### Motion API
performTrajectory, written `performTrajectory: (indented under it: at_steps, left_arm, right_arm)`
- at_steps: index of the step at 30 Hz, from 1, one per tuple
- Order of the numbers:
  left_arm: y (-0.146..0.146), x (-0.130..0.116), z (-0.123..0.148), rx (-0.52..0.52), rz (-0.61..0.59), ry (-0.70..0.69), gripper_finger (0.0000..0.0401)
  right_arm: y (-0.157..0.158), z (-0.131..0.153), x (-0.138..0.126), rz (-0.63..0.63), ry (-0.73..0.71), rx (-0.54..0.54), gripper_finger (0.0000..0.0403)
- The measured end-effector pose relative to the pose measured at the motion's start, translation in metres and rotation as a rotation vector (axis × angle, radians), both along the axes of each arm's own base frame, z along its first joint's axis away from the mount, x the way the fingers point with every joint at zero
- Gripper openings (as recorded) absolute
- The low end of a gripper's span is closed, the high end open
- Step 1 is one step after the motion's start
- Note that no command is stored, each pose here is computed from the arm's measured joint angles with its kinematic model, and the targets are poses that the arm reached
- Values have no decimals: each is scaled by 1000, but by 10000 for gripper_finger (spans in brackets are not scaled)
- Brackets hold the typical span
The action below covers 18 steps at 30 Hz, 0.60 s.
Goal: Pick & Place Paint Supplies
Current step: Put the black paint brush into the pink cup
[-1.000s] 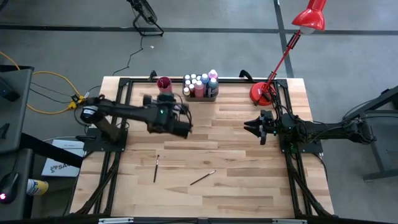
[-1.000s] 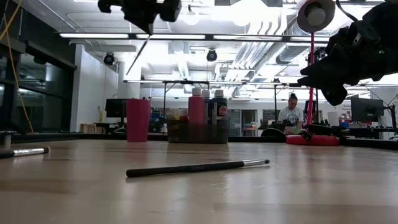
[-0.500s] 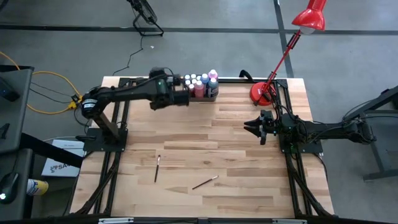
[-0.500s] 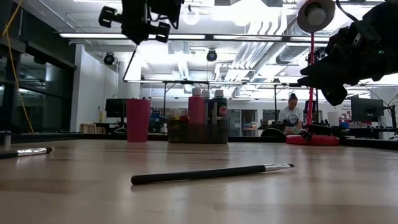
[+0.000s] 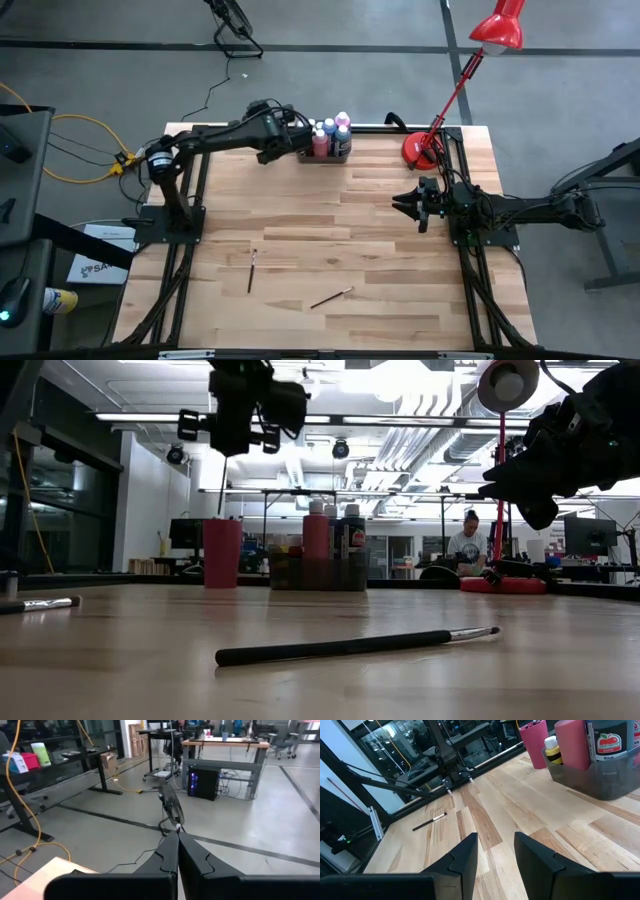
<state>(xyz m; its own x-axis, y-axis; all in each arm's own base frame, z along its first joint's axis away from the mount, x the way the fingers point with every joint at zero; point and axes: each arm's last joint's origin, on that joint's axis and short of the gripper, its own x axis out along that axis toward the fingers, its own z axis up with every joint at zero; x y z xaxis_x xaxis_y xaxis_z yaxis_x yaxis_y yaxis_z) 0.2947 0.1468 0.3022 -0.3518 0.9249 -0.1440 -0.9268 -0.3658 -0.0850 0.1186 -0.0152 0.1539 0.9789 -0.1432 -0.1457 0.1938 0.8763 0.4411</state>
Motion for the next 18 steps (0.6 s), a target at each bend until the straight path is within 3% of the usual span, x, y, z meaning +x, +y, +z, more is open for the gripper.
performTrajectory:
  at_steps: [5,18]
  left_arm:
    - [9,6,-13,-21,17,3,0]
    - [10,20,-42,-203,2,23,0]
  right_arm:
    - [0,0,0,0,0,0,122]
    - [0,0,0,0,0,0,122]
